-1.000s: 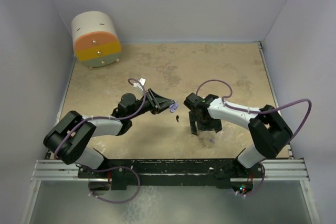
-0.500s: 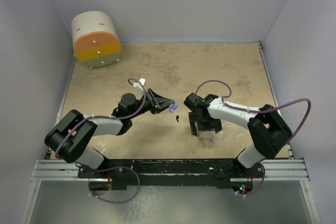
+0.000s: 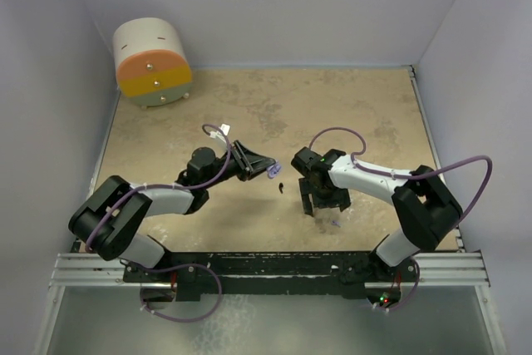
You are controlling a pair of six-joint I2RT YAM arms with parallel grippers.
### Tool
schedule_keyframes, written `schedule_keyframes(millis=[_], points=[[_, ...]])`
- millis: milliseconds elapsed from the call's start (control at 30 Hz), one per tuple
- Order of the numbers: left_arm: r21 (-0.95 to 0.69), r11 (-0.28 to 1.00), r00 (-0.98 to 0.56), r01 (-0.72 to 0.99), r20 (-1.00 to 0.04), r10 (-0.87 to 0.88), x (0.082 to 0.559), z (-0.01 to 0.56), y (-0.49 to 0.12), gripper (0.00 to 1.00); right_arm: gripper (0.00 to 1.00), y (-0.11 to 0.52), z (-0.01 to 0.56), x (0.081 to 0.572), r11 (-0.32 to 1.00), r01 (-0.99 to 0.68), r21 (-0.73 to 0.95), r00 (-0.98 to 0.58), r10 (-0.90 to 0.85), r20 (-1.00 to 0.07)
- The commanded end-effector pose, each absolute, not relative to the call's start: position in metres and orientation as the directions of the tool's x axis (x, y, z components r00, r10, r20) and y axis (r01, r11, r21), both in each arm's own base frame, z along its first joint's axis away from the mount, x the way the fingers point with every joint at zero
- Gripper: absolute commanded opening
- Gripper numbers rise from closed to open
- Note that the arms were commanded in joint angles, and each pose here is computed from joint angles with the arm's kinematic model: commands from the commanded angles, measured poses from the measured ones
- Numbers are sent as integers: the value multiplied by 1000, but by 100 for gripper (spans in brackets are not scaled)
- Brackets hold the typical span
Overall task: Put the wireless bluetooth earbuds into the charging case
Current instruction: Adjust the earbud at the center of the board.
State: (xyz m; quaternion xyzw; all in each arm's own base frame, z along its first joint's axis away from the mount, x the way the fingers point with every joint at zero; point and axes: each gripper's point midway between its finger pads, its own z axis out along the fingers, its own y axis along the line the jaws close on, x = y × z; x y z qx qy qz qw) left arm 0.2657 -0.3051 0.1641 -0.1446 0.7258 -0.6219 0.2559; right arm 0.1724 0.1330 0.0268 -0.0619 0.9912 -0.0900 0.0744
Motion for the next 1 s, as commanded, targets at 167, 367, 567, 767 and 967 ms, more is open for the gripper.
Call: schedule_keyframes(millis=[167,367,567,767,967], points=[[-962,172,-785,212,-273,-556,278,197,-305,0,87,141,43,187,981,-86,-172,-974,-118,-191],[-948,196,-784,249,-316,-534,273,199,-309,0,96,161,105,253,994,86,-71,-895,46,-444],[-933,251,-776,258,-355,-522,265,196,-312,0,99,130,152,302,970,242,-25,-787,181,-590],[-924,279,-779,263,-374,-504,254,191,-326,0,100,91,181,328,958,285,41,-682,232,-693],[-924,280,-783,261,-372,-498,243,187,-337,0,100,86,160,314,962,271,28,-726,223,-651]])
